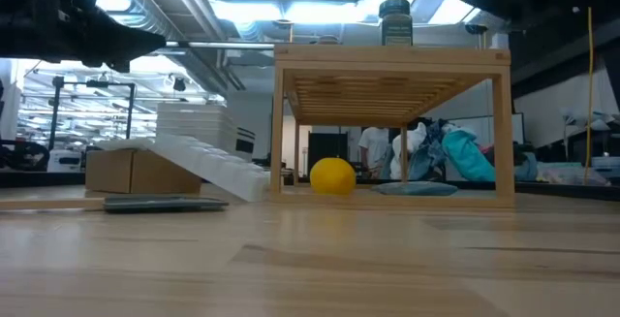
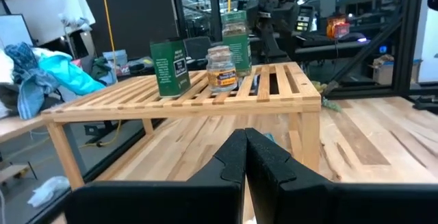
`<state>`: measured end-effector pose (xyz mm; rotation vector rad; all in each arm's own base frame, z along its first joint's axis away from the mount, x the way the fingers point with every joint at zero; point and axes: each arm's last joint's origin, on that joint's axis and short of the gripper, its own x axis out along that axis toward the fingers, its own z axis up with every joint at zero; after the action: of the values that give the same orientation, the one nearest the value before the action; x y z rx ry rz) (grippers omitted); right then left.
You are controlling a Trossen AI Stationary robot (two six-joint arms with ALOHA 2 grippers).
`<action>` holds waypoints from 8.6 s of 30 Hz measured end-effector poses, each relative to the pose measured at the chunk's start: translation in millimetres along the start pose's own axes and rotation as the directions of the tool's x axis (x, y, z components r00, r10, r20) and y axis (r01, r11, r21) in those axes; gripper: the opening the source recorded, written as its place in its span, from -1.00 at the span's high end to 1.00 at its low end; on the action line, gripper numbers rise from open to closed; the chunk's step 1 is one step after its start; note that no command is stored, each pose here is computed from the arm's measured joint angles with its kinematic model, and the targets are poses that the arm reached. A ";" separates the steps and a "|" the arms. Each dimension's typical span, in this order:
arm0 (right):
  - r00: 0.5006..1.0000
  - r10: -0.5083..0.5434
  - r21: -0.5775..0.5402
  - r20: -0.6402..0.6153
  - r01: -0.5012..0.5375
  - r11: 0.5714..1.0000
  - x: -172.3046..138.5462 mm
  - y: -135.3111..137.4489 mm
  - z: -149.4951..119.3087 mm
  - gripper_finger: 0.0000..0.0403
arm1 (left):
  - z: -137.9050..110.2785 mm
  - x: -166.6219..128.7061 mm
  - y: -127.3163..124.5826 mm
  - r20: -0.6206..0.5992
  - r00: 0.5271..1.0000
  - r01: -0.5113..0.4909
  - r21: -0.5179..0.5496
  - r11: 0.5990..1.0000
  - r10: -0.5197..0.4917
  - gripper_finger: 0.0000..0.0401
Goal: Shelf spices
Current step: Remove the green seasoning bottle from the shelf
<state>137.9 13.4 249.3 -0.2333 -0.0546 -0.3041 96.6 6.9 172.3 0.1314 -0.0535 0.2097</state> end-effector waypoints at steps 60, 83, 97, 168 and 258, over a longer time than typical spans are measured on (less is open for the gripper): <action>0.952 0.239 0.312 -0.190 -0.172 0.934 84.5 -35.0 -31.8 -0.23 | -2.8 0.3 -0.7 -0.028 1.000 0.006 -0.195 0.981 -0.011 1.00; 0.961 0.183 0.288 -0.205 -0.119 0.950 84.7 -36.6 -32.4 -0.23 | -2.8 0.3 -0.7 -0.029 1.000 0.008 -0.107 0.994 -0.011 1.00; 0.959 0.185 0.290 -0.214 -0.118 0.950 84.5 -36.5 -33.2 -0.23 | -2.8 0.3 -0.6 -0.029 1.000 0.008 -0.103 0.995 -0.011 1.00; 0.961 0.263 0.376 -0.087 -0.213 0.902 109.8 -9.1 -43.2 0.00 | -2.7 0.3 -0.6 -0.028 1.000 0.008 -0.106 0.994 -0.011 1.00; 0.911 0.343 0.316 -0.227 -0.265 0.911 203.1 265.8 -147.3 -0.64 | -2.6 0.3 -0.6 -0.028 1.000 0.007 -0.106 0.994 -0.010 1.00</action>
<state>414.6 166.3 65.8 0.0858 0.2166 -0.0088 97.1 6.7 169.6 0.0228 -0.0355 0.1994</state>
